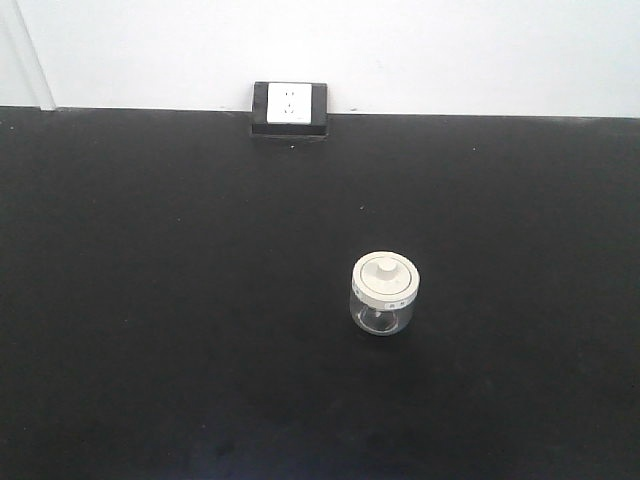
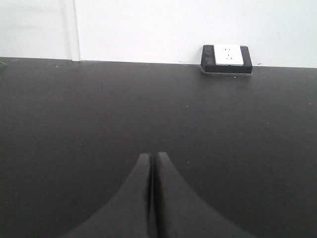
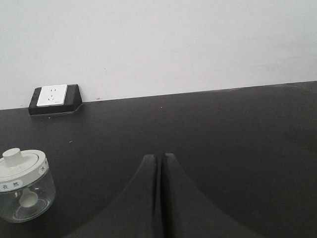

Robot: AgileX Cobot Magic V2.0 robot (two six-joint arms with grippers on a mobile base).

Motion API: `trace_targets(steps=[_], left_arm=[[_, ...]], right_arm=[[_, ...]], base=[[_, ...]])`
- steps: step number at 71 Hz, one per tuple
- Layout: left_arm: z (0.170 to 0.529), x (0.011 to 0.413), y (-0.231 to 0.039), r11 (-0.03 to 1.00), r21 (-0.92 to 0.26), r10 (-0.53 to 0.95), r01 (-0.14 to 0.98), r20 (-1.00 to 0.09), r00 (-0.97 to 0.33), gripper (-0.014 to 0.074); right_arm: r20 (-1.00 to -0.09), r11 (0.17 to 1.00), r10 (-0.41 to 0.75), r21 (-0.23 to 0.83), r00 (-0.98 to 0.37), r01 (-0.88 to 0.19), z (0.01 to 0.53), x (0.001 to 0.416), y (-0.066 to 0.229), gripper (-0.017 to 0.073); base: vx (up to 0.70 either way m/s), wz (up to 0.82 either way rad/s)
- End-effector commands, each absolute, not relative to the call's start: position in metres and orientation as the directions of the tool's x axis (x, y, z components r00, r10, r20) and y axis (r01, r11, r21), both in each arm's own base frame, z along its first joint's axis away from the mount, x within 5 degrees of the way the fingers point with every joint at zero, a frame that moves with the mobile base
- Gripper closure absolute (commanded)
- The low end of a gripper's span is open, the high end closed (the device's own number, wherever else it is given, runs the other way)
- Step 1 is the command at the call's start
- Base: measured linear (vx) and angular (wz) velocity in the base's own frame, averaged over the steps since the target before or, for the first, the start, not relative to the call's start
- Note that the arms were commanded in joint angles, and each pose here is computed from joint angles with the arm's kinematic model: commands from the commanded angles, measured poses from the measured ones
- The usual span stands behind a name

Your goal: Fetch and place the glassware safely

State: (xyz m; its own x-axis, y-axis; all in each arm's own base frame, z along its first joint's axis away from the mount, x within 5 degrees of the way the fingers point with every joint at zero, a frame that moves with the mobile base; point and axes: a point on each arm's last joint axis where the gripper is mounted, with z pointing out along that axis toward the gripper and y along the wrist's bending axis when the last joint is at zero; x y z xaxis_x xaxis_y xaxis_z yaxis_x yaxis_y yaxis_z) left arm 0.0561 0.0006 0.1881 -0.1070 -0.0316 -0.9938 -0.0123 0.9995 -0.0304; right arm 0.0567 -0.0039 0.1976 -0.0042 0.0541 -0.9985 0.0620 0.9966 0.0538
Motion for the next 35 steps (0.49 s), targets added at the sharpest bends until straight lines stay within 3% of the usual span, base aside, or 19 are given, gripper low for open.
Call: trace_targets(steps=[1, 35], left_arm=[[0.1863, 0.0568, 0.0003, 0.999, -0.045, -0.045, -0.007, -0.998, -0.047, 0.0601], [0.1863, 0.0568, 0.0003, 0.999, -0.045, -0.045, -0.007, -0.998, -0.047, 0.0601]], right_arm=[[-0.998, 0.998, 0.035, 0.038, 0.057, 0.053, 0.198, 0.0564, -0.0032, 0.0563], [-0.998, 0.998, 0.035, 0.038, 0.057, 0.053, 0.198, 0.0564, -0.0032, 0.0563]], base=[[0.0, 0.0], [0.0, 0.0]])
